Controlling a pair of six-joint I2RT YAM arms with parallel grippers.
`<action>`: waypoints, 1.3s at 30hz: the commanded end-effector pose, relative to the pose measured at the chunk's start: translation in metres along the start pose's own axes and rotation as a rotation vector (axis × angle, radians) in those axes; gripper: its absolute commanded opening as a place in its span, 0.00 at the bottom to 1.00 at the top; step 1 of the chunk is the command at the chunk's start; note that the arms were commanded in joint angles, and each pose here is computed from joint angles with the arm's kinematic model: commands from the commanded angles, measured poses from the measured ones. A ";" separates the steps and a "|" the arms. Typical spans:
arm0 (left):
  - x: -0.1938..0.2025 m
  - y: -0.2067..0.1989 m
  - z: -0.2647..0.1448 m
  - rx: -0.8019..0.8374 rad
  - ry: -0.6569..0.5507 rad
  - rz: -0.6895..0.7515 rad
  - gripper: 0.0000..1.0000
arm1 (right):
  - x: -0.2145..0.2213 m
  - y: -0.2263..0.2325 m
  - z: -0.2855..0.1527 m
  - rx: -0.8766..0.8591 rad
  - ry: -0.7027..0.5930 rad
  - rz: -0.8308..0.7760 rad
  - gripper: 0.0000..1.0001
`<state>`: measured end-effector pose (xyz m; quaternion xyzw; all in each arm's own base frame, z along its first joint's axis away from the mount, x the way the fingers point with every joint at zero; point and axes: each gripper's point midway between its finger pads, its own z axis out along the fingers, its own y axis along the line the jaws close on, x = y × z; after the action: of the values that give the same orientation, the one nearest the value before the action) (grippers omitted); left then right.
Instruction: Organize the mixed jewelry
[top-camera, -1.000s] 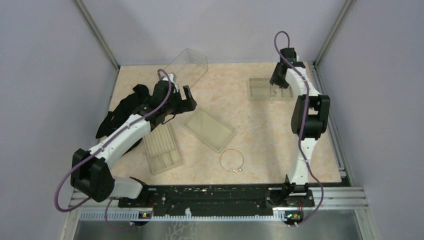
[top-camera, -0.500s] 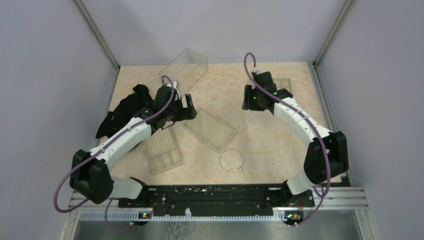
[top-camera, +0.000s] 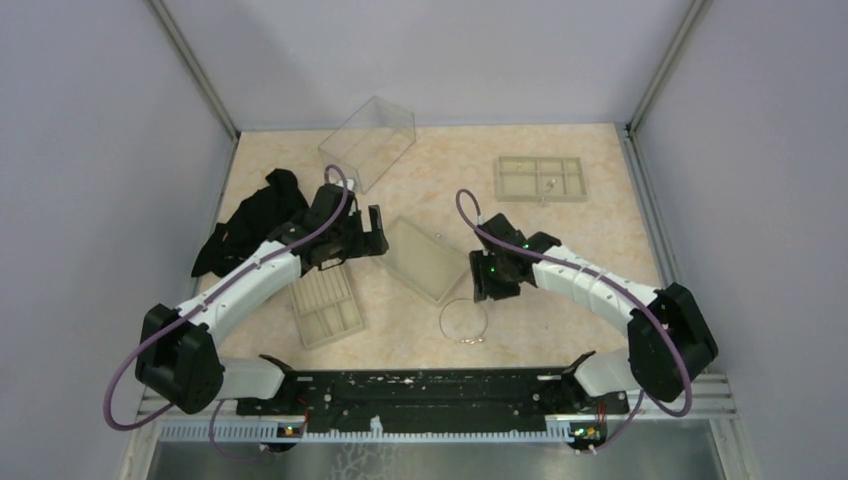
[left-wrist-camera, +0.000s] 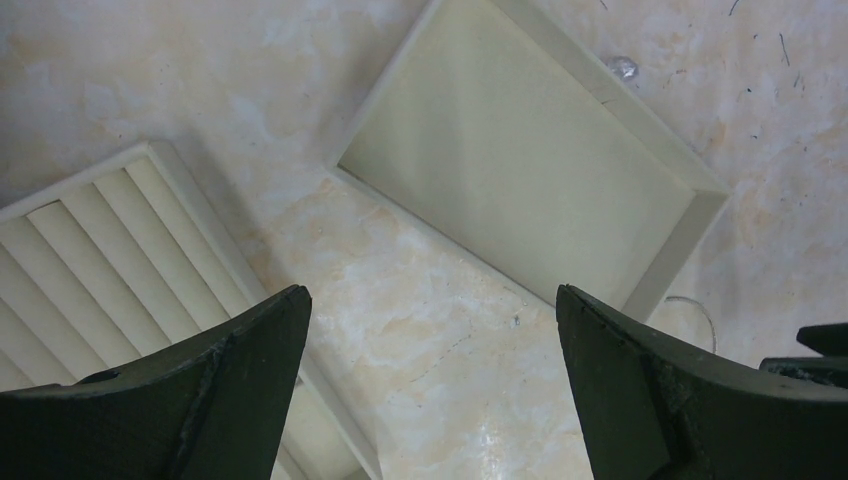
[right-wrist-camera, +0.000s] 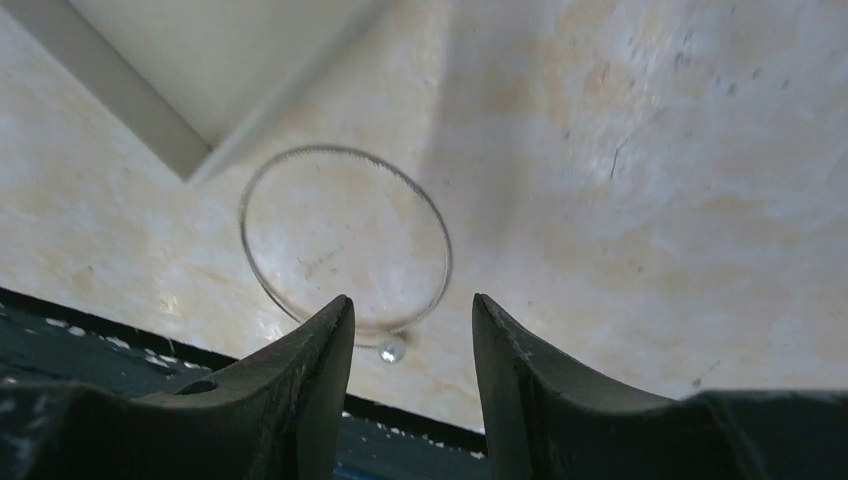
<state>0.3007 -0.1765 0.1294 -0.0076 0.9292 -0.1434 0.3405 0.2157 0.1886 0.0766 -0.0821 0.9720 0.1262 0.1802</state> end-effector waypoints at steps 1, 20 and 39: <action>0.002 -0.002 -0.008 0.012 -0.002 -0.007 0.98 | 0.034 -0.011 -0.012 0.073 0.042 0.056 0.47; 0.019 -0.007 -0.009 0.061 0.057 -0.012 0.98 | 0.100 0.020 0.012 -0.004 0.107 -0.025 0.38; 0.018 -0.007 -0.015 0.066 0.037 -0.033 0.98 | 0.103 0.011 0.046 0.025 0.125 -0.204 0.30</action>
<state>0.2820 -0.1799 0.1307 -0.0104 0.9301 -0.1738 0.3234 0.1303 0.2023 0.0139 -0.1744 0.9710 0.1063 0.1246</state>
